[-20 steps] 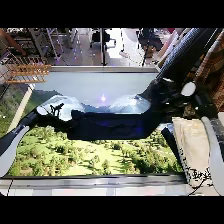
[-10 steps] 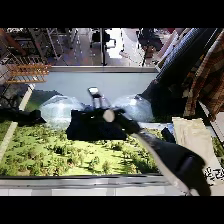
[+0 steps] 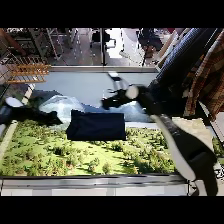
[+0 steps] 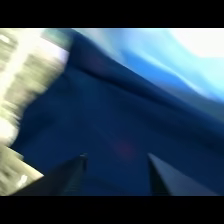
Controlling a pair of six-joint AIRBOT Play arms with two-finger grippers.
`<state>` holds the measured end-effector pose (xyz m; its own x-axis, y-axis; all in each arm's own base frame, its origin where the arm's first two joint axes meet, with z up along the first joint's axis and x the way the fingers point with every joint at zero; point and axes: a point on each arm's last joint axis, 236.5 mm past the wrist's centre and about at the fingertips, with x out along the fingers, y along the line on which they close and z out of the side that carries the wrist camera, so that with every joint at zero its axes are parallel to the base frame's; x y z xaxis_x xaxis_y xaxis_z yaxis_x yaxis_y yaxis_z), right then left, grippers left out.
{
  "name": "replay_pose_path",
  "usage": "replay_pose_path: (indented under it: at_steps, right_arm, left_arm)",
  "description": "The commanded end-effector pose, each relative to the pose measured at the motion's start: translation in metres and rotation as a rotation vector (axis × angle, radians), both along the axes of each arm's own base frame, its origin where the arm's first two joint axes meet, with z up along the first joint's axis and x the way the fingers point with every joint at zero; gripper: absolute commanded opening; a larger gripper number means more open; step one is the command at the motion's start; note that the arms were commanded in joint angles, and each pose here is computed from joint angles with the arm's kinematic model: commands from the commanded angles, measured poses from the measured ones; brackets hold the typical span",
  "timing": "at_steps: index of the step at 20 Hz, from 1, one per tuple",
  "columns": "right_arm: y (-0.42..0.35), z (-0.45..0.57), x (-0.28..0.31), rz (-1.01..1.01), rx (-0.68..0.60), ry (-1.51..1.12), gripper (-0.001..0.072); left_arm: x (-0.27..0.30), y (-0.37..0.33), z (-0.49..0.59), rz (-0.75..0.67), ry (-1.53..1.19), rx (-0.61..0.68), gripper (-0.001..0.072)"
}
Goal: Fold the clothes and pants, and hang the long-sleeved shirts on hangers.
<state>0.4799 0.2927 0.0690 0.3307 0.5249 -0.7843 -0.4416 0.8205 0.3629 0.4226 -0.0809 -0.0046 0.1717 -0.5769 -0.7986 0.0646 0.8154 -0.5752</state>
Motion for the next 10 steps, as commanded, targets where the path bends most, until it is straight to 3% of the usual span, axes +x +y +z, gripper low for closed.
replay_pose_path:
  at_steps: [1, 2, 5, 10]
  right_arm:
    - [-0.099, -0.033, -0.035, -0.109, -0.054, 0.263, 0.0540]
    - [-0.110, -0.050, -0.047, -0.142, -0.019, 0.346, 0.0594]
    - [-0.115, -0.094, -0.067, -0.199, 0.150, 0.497, 0.0649]
    - [-0.097, -0.145, -0.048, -0.216, 0.346, 0.549, 0.0649]
  left_arm:
    - [0.012, -0.058, -0.038, -0.058, 0.004, -0.016, 0.0131]
    - [0.012, -0.069, -0.050, -0.073, 0.012, -0.010, 0.0131]
    - [0.006, -0.084, -0.079, -0.097, 0.065, -0.006, 0.0130]
    - [0.003, -0.083, -0.097, -0.085, 0.112, -0.007, 0.0130]
